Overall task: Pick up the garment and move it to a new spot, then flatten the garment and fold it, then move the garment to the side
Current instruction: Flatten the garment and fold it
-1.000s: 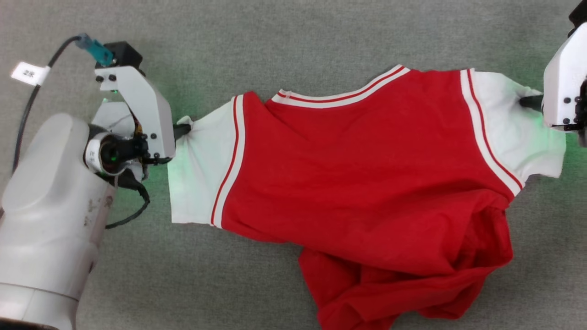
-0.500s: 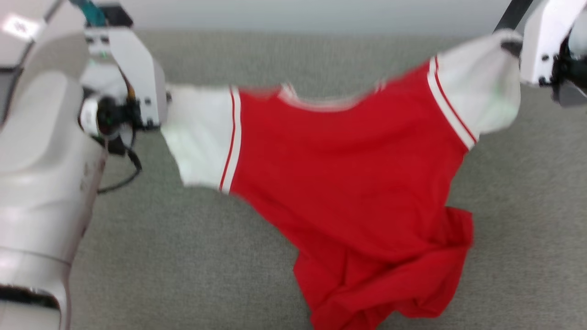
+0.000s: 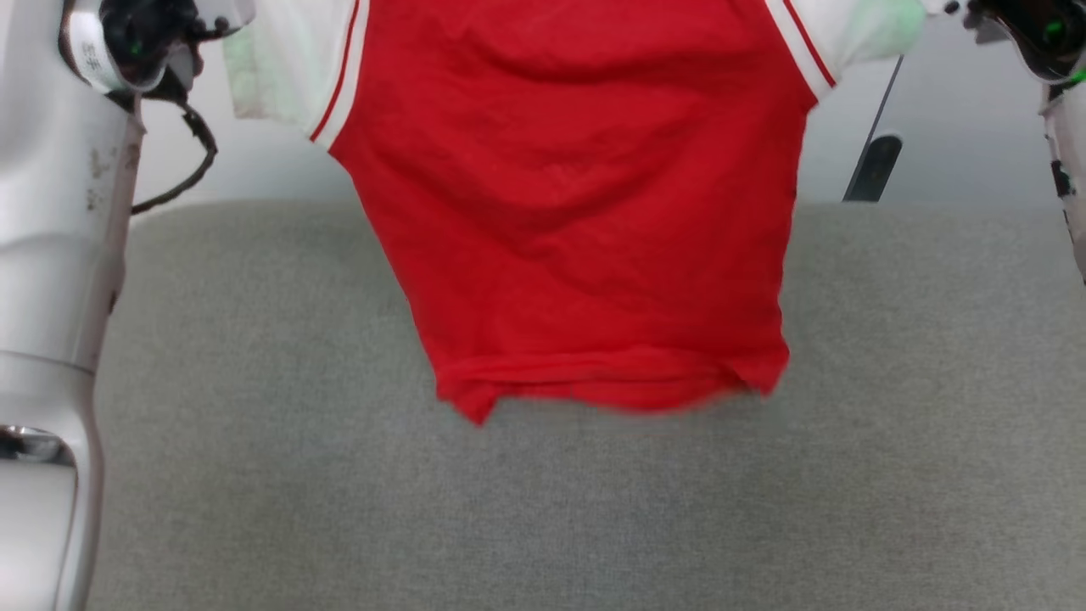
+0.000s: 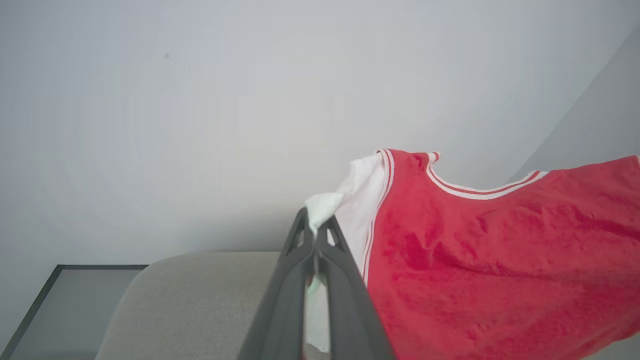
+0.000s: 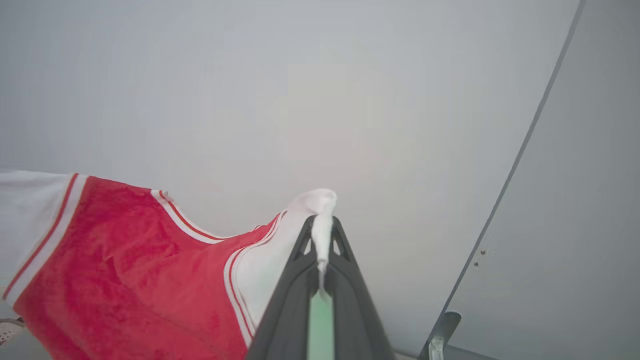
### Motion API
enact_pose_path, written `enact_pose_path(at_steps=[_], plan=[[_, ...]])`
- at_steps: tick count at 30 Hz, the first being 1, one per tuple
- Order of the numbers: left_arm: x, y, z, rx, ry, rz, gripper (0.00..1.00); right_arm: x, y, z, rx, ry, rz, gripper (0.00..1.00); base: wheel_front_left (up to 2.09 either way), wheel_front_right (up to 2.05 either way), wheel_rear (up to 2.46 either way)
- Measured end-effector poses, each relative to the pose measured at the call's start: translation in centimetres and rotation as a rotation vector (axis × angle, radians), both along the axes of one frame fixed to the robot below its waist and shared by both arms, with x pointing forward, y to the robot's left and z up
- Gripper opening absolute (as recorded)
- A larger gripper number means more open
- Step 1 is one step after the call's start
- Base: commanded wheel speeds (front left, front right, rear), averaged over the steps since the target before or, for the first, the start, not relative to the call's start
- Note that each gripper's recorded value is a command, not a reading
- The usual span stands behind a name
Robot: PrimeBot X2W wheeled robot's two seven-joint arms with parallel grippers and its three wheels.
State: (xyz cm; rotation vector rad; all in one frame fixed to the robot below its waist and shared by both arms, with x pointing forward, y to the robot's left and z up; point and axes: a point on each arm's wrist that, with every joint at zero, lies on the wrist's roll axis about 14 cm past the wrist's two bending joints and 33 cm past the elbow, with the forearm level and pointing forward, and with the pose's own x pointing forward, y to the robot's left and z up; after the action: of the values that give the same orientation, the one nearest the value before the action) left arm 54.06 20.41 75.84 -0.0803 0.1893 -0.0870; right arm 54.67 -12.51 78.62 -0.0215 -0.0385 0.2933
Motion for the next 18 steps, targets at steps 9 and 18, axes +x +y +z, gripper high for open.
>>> enact_pose_path(at_steps=[9,18], plan=[[-0.1,-0.5,4.1,-0.083,-0.138,-0.001,0.0,-1.0,0.5,4.1,0.031,-0.124,0.007,0.0,0.0,0.0,0.0],[4.7,-2.2,5.7,-0.08,-0.281,-0.053,0.0,3.6,-1.7,6.4,0.047,-0.277,-0.063,0.0,0.0,0.0,0.0]])
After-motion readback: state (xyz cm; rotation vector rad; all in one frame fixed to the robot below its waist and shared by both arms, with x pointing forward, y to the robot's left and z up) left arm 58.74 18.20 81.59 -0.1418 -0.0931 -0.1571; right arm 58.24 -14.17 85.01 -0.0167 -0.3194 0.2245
